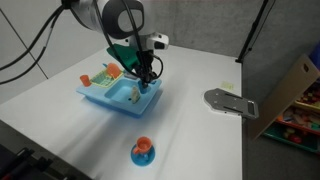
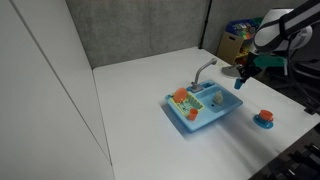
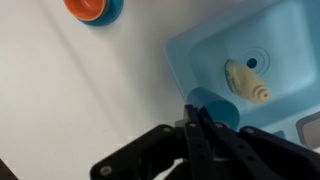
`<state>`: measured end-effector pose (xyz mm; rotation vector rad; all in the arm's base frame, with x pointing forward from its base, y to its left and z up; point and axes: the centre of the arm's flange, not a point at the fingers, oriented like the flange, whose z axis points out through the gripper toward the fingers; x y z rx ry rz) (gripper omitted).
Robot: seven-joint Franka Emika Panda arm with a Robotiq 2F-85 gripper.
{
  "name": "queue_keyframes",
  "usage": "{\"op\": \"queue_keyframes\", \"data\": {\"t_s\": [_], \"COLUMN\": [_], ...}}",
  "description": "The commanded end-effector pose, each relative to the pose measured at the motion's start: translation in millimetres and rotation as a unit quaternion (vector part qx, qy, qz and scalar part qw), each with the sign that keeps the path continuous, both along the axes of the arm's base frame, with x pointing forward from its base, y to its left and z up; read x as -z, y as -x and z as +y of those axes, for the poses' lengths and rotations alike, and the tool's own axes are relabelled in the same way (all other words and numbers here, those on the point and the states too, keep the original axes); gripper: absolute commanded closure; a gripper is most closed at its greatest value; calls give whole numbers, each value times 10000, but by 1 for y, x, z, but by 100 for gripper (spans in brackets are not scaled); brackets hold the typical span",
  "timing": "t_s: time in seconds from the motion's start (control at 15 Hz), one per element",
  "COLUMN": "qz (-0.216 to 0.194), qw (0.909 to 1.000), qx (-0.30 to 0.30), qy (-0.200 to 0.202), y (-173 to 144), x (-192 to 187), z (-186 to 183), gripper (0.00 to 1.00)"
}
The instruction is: Place the blue cup on the table
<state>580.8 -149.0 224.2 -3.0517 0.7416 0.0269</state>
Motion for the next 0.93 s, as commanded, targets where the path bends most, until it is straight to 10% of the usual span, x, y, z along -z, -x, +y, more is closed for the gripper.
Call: {"op": "queue_keyframes", "data": {"t_s": [0.0, 0.87], "qz": [0, -133], "qw": [10000, 9974], "qx": [-5, 708], "qy": [-2, 85], "y": [0, -24], "x": [0, -4], "z": [1, -52], "gripper": [95, 97]}}
